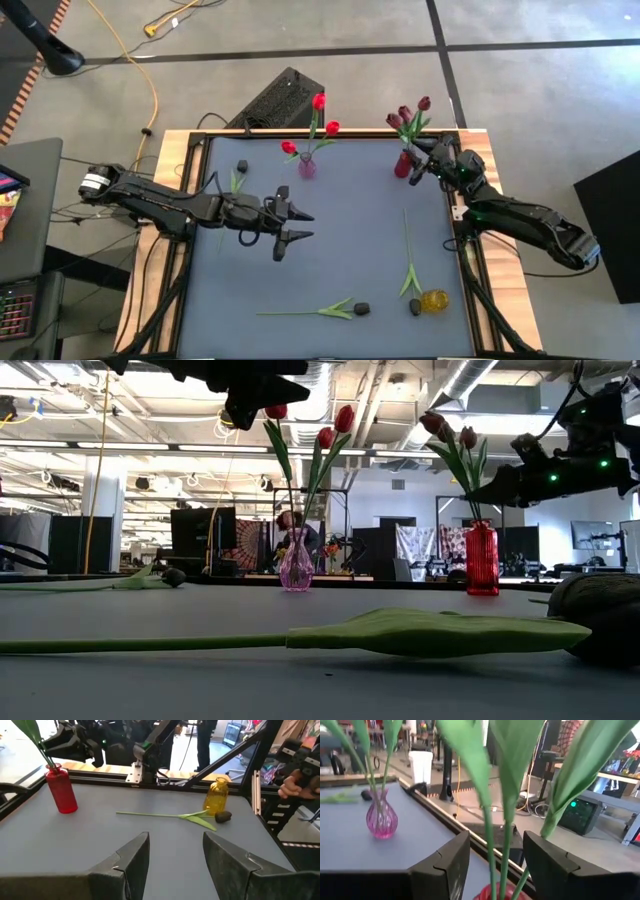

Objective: Sort flowers into vase by color
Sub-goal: Put the bottom right black flower into the yellow vase

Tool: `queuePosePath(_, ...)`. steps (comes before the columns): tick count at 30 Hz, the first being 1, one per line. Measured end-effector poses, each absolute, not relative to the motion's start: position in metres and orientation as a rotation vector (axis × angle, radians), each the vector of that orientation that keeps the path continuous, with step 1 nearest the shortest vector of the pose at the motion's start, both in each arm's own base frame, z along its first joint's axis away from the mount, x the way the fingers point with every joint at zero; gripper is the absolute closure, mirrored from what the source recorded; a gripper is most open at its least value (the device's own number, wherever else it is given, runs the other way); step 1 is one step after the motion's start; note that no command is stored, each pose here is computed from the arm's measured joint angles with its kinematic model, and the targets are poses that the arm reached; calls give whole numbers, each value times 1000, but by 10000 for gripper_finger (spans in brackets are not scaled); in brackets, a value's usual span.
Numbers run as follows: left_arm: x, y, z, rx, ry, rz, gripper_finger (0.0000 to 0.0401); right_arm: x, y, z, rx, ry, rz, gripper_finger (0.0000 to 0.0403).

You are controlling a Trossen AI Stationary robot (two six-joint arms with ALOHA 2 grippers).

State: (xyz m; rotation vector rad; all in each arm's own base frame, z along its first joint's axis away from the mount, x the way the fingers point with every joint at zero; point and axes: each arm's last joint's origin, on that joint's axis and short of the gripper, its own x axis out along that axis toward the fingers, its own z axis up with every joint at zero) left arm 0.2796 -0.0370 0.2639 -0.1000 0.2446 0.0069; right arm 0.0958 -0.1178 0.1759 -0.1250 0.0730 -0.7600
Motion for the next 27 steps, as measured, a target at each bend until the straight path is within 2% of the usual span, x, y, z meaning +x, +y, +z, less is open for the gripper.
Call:
queuePosePath(7, 280, -38, 264, -85, 246, -20, 228, 103, -119, 180, -125, 205, -731, 193)
queuePosePath(19, 281, -38, 260, -81, 270, -20, 228, 112, -118, 226, -69, 574, -727, 193)
queuePosePath(27, 281, -39, 260, -77, 270, -47, 228, 113, -111, 260, -59, 644, -695, 193)
